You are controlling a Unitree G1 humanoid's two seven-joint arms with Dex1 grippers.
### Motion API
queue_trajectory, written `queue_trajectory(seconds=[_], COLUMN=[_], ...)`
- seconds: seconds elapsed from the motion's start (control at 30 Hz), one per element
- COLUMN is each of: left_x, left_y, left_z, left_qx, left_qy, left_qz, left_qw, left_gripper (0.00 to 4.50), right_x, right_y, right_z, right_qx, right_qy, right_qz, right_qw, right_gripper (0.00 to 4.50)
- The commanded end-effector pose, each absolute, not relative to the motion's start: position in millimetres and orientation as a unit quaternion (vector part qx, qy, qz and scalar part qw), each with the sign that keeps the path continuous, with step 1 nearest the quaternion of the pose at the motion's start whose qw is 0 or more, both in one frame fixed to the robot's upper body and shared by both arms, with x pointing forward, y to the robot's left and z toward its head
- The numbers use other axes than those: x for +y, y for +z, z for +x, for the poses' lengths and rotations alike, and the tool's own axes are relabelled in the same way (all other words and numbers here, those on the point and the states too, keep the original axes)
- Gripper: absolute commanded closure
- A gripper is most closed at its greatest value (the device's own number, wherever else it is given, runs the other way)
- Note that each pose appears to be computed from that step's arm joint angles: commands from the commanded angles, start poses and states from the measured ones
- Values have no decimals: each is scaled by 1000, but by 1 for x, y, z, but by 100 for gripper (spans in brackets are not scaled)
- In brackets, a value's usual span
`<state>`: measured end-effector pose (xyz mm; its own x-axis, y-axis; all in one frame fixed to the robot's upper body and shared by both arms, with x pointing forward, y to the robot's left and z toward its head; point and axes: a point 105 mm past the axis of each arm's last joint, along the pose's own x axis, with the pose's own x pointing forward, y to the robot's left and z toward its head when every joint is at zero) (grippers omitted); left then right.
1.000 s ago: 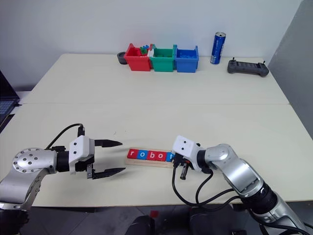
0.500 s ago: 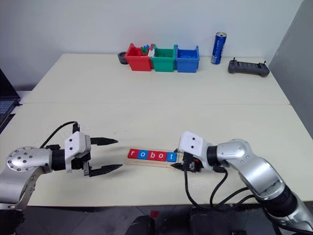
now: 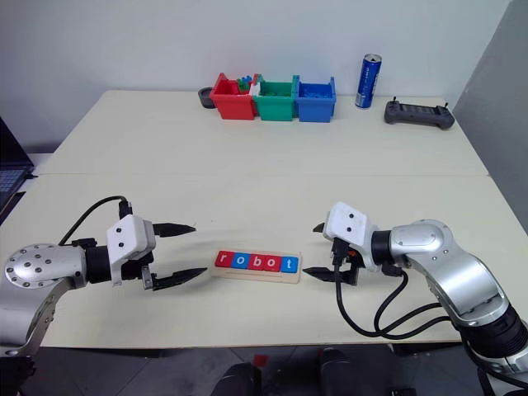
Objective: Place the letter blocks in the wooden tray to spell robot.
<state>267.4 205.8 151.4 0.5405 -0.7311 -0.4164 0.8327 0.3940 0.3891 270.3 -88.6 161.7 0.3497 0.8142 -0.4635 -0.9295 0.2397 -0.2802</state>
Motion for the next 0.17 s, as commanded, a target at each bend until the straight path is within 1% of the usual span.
queue_trajectory(seconds=[0.03, 0.17], left_x=[203, 201], left_y=[166, 168], left_z=[266, 265], left_qx=[65, 66], left_qy=[-471, -483], left_qz=[291, 273], left_qw=[830, 830], left_gripper=[0, 0], right_x=[-91, -94], right_y=[179, 179], right_z=[274, 279], right_qx=[77, 73], right_qy=[555, 549], right_qz=[-270, -271], right_qw=[783, 787], right_gripper=[6, 6])
